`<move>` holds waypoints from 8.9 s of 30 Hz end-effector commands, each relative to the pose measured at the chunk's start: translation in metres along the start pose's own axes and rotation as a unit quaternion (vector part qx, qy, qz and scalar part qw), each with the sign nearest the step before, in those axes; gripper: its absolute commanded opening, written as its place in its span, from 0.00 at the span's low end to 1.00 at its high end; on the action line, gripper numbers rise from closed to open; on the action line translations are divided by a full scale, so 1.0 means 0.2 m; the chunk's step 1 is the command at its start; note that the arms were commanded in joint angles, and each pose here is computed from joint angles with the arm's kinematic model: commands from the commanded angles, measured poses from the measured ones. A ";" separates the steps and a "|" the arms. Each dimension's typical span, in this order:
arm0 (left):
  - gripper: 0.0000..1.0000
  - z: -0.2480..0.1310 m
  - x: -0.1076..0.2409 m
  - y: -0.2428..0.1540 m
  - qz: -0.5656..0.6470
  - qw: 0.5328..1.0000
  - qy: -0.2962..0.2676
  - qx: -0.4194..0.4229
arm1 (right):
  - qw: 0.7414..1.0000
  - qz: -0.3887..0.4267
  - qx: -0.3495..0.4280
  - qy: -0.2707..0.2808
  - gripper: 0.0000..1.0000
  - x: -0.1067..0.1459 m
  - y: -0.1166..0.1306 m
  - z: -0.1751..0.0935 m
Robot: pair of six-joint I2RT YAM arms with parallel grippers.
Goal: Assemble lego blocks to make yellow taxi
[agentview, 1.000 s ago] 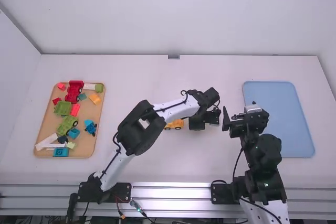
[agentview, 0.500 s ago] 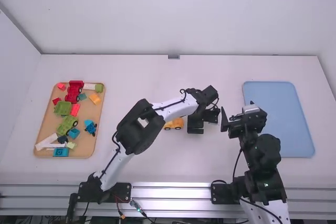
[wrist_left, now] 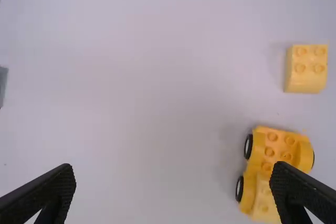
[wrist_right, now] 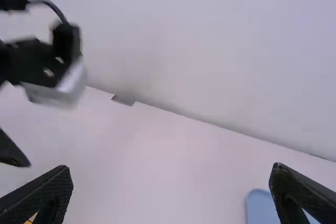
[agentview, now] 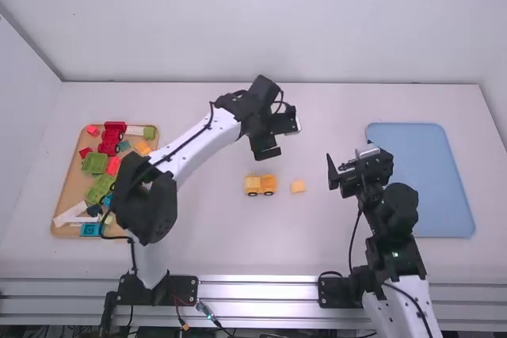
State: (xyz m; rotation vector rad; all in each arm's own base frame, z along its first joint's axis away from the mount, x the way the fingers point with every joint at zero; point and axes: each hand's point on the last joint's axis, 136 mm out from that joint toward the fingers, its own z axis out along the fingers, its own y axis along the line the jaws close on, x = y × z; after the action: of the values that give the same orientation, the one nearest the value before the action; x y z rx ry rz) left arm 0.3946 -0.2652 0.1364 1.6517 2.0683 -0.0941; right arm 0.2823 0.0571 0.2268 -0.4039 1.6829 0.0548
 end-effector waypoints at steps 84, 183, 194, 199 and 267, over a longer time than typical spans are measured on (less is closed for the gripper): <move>0.87 0.47 0.48 -0.54 0.009 0.946 -0.295 0.136 | 0.741 -0.154 -0.641 0.128 0.21 0.75 0.90 0.50; 0.99 0.01 0.50 -0.29 0.025 0.967 -0.227 0.116 | 0.737 -0.243 -0.411 0.478 0.36 1.21 0.43 0.29; 0.99 0.01 0.48 -0.24 0.037 0.966 -0.235 0.097 | 0.791 -0.048 -0.263 0.551 0.33 1.19 0.43 0.36; 0.99 0.01 0.45 -0.18 0.055 0.966 -0.243 0.067 | 0.794 0.094 -0.197 0.567 0.23 1.13 0.47 0.40; 0.99 0.02 0.45 -0.13 0.047 0.970 -0.235 0.046 | 0.808 0.136 -0.374 0.435 0.99 0.52 0.36 0.53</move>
State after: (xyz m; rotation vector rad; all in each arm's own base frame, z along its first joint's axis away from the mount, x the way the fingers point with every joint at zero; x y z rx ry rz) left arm 0.3641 -0.1906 0.0896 1.5952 1.6418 -0.4761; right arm 0.3536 0.1105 0.0788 -0.0868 2.9253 0.8935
